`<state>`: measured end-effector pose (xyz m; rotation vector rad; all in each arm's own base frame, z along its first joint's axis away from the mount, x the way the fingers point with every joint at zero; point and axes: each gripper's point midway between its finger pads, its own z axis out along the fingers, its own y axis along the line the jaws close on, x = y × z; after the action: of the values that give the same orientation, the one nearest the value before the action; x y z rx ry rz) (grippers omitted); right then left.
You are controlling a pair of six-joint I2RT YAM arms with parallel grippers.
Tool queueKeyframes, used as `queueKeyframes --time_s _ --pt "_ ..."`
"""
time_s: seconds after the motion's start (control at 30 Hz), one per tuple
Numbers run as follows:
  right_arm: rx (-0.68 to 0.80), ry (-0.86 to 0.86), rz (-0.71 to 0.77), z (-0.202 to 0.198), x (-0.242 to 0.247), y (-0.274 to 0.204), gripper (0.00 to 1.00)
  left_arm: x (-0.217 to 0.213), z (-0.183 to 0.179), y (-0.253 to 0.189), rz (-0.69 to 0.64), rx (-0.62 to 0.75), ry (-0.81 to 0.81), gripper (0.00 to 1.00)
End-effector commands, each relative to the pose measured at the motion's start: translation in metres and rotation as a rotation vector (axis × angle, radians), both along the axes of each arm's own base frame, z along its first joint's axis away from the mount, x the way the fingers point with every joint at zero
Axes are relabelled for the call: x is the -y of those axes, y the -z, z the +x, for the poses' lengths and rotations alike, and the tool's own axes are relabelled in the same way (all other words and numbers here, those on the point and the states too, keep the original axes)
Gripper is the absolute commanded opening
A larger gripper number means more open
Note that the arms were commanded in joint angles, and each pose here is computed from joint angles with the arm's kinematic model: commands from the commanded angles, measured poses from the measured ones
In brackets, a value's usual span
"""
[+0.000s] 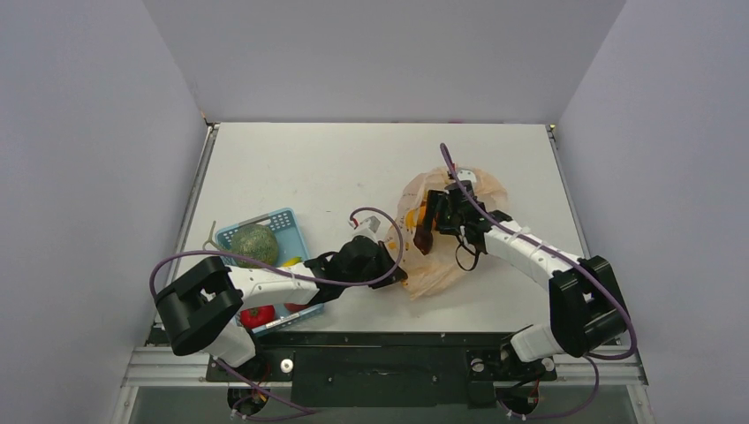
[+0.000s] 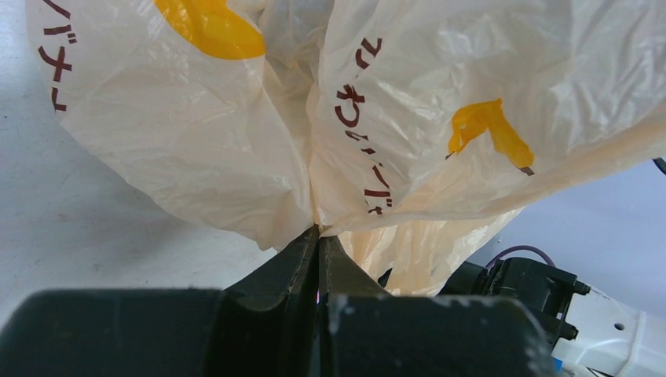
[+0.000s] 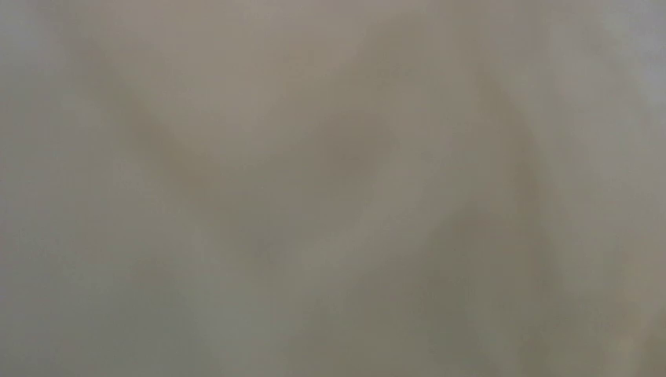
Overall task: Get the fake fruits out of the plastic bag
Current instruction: Take out the fake fruit from the plastic bag.
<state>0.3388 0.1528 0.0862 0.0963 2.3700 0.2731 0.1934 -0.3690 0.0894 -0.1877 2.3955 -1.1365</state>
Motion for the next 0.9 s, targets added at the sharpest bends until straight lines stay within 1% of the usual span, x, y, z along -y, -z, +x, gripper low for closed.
queueKeyframes --time_s 0.0,0.07,0.13,0.23,0.43,0.53,0.7,0.8,0.87 --pt "0.009 -0.143 0.016 -0.007 -0.022 -0.013 0.69 0.002 -0.001 -0.004 -0.026 0.013 0.008 0.0" --pt "-0.025 -0.182 0.001 -0.019 -0.021 -0.005 0.68 0.001 -0.001 -0.004 -0.021 0.015 0.009 0.0" --pt "-0.023 -0.225 0.004 -0.029 -0.024 -0.003 0.69 0.001 -0.002 -0.003 -0.021 0.015 0.014 0.0" --pt "-0.031 -0.268 -0.064 -0.037 -0.024 0.004 0.71 0.003 -0.002 -0.001 -0.026 0.011 0.018 0.0" --pt "-0.065 -0.305 -0.147 -0.03 -0.029 0.021 0.73 0.007 -0.003 0.001 -0.03 0.003 0.022 0.0" --pt "-0.105 -0.331 -0.156 -0.038 -0.036 0.032 0.73 0.006 -0.004 0.003 -0.029 -0.001 0.019 0.0" --pt "-0.113 -0.322 -0.121 -0.04 -0.044 0.041 0.72 0.004 -0.005 0.008 -0.02 -0.005 0.015 0.0" --pt "-0.092 -0.285 -0.169 -0.033 -0.034 0.041 0.71 0.005 -0.005 0.01 -0.017 -0.011 0.02 0.0" --pt "-0.096 -0.267 -0.192 -0.031 -0.03 0.04 0.67 0.007 -0.005 0.01 -0.018 -0.013 0.025 0.0"
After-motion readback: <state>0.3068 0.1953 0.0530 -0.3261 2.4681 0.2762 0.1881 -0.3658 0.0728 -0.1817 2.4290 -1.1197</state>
